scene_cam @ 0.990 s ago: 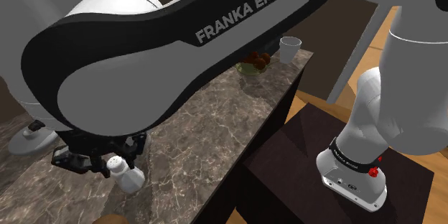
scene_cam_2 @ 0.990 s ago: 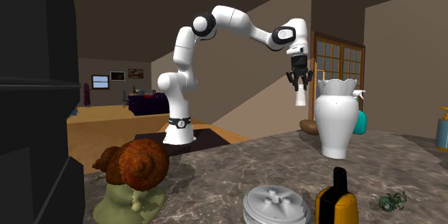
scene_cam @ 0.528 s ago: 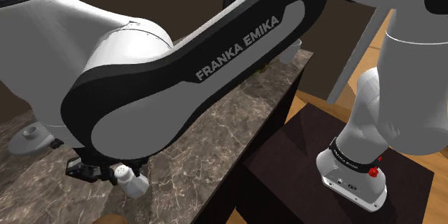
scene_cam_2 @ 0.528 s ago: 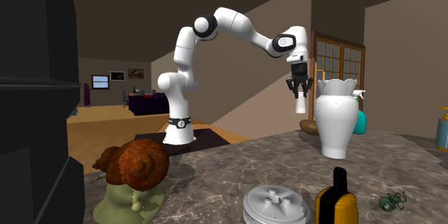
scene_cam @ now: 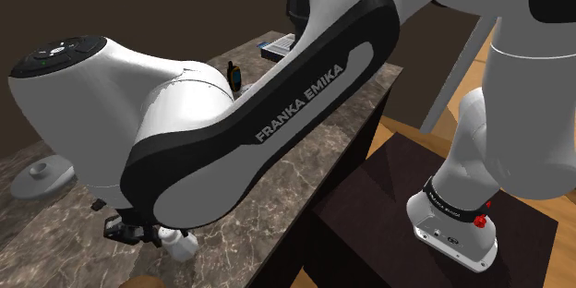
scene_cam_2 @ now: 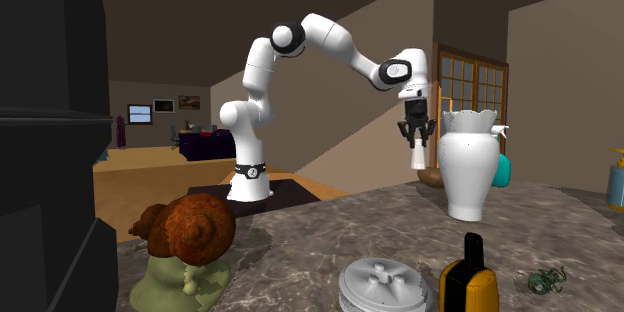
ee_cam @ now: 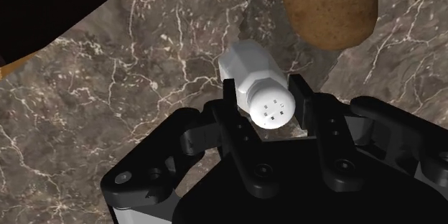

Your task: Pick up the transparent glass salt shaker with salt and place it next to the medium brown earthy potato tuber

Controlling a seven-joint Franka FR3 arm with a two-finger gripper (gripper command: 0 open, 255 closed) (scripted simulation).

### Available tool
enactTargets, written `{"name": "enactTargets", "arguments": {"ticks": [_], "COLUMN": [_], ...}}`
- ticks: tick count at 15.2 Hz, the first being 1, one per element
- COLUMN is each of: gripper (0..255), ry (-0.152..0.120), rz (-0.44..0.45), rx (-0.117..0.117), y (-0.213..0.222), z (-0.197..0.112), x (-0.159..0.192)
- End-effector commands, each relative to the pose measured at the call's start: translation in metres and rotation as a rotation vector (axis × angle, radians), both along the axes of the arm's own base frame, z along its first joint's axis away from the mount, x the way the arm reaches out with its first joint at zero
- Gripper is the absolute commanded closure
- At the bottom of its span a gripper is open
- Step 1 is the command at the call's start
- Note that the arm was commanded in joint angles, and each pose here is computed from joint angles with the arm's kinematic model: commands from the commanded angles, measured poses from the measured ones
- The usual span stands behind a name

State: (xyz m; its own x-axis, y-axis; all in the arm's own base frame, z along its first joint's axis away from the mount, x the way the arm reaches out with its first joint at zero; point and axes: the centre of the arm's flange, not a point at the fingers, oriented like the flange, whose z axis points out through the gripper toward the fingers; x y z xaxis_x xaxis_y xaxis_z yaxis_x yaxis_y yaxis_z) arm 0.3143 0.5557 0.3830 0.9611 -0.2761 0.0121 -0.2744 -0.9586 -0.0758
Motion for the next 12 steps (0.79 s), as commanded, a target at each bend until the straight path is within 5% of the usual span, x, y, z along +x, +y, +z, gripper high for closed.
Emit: {"name": "enactTargets", "arguments": {"ticks": [1, 12], "gripper": [255, 255], "ry": [0.000, 0.000], "rz": [0.000, 0.000], "rx": [0.001, 0.001], "y": [0.002, 0.002], "z": [-0.010, -0.068], "x": [0.000, 0.000]}}
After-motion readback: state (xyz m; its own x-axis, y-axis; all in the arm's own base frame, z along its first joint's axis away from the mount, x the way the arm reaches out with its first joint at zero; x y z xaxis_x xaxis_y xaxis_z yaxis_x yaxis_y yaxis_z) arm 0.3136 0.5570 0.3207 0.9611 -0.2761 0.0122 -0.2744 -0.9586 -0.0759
